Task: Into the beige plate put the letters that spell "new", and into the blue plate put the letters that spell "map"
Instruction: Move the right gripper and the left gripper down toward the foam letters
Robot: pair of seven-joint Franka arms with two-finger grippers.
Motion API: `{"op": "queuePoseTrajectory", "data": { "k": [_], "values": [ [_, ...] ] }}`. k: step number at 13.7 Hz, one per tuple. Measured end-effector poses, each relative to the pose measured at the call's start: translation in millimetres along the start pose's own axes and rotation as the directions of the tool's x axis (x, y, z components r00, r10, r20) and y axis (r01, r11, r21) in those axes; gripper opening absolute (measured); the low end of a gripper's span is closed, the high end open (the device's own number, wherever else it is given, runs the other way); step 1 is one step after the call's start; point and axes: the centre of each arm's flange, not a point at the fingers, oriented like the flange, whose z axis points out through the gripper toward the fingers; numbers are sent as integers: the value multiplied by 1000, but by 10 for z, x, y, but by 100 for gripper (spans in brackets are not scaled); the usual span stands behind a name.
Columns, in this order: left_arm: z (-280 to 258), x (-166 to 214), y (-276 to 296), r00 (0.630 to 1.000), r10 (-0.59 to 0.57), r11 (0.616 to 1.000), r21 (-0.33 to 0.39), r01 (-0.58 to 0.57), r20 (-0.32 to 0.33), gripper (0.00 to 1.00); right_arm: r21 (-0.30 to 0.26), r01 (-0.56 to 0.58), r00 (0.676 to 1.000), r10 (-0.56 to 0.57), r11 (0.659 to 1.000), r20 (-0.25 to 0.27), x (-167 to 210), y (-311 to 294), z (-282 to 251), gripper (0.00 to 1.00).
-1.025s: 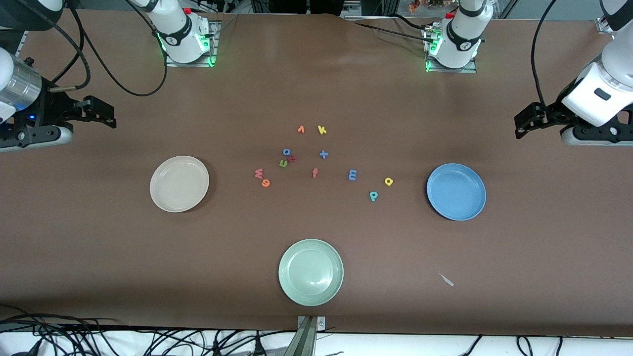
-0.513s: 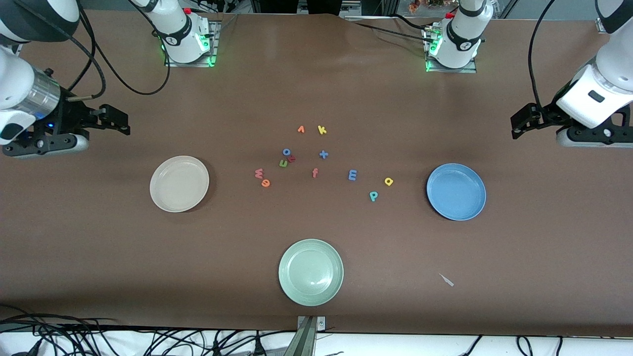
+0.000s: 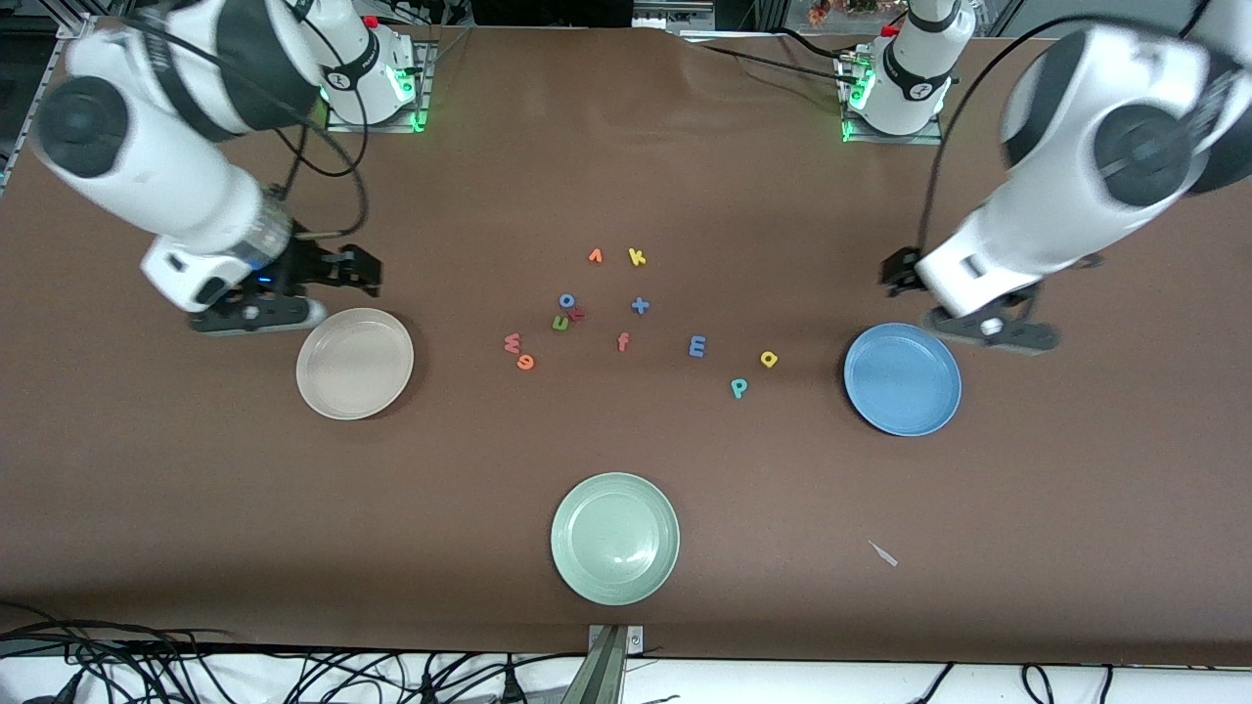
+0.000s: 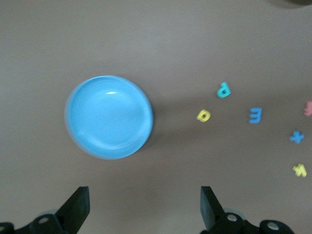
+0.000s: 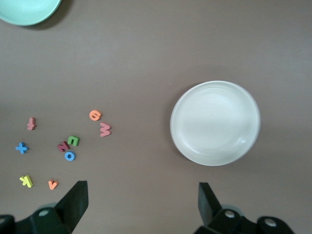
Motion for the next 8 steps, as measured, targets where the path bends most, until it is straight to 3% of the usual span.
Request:
{"op": "queuePoseTrajectory", "data": {
  "k": [4, 8],
  "values": [
    [854, 437, 517, 997, -71, 997, -41, 69, -40, 100, -61, 18, 1000, -18, 998, 1, -31, -646, 594, 100],
    [1517, 565, 1140, 988, -144, 987, -75, 139, -60, 100, -52, 66, 998, -67, 996, -15, -113, -924, 1372, 100]
  ]
}}
